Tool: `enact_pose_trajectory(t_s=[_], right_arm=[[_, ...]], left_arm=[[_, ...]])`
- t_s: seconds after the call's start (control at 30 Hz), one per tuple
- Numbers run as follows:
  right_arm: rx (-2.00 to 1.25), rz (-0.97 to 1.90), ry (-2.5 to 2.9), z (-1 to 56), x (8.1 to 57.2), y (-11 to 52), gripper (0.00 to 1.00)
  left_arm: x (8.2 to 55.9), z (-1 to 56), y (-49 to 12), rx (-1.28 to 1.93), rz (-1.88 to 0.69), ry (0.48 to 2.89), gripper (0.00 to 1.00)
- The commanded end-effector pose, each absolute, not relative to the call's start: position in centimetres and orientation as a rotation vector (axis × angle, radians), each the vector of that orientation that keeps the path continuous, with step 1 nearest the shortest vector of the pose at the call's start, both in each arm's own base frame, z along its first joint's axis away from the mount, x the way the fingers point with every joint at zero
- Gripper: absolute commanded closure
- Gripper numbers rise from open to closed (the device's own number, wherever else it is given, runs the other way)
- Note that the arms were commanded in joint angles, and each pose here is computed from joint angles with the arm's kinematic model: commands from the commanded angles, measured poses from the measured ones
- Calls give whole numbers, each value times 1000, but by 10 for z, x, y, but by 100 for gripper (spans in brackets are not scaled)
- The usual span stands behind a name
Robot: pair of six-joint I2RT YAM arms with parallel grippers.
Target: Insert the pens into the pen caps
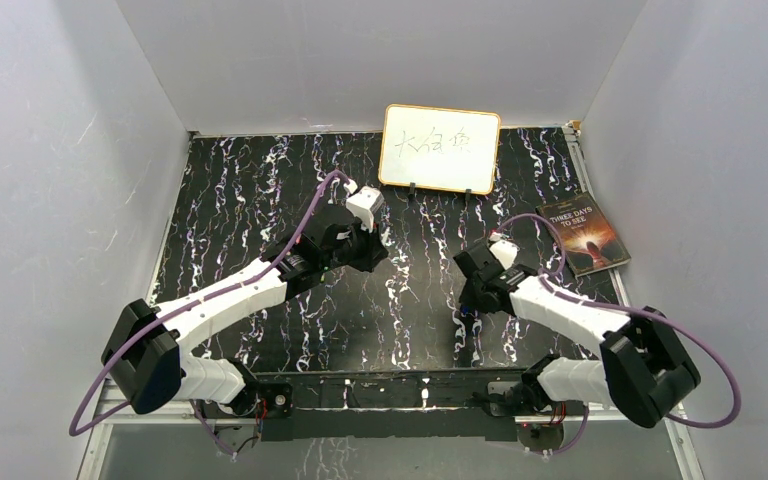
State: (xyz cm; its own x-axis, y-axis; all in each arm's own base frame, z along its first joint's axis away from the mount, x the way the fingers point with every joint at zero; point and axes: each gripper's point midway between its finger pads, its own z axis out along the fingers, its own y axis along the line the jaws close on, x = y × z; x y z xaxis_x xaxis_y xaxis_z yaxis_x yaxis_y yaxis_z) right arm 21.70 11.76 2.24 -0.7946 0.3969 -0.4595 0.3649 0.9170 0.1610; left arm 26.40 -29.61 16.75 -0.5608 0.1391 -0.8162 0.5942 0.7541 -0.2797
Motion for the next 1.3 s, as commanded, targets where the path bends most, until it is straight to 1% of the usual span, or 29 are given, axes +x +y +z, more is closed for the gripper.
enact_pose_trajectory(t_s=[0.0, 0.13, 0.23, 0.33, 0.43, 0.57, 0.83, 1.27], right_arm=[[517, 232, 2398, 68, 246, 129, 100], [425, 474, 2164, 138, 270, 150, 100], [353, 698, 1947, 201, 284, 173, 100], [265, 871, 1789, 253, 287, 193, 100], [215, 960, 1668, 294, 290, 203, 100], [180, 1020, 1537, 332, 294, 207, 100], [50, 1149, 1434, 360, 283, 224, 100], [-41, 1226, 1414, 362, 264, 232, 100]], left_arm=[[262, 185, -307, 553, -782, 2060, 100], [244, 200, -329, 599, -988, 1997, 100], [227, 217, -345, 630, -1184, 1905, 100], [211, 242, -355, 603, -1376, 1784, 100], [199, 260, -359, 556, -1539, 1701, 100], [187, 273, -361, 527, -1667, 1628, 100], [181, 283, -357, 503, -1701, 1592, 100], [187, 288, -355, 517, -1622, 1598, 100]])
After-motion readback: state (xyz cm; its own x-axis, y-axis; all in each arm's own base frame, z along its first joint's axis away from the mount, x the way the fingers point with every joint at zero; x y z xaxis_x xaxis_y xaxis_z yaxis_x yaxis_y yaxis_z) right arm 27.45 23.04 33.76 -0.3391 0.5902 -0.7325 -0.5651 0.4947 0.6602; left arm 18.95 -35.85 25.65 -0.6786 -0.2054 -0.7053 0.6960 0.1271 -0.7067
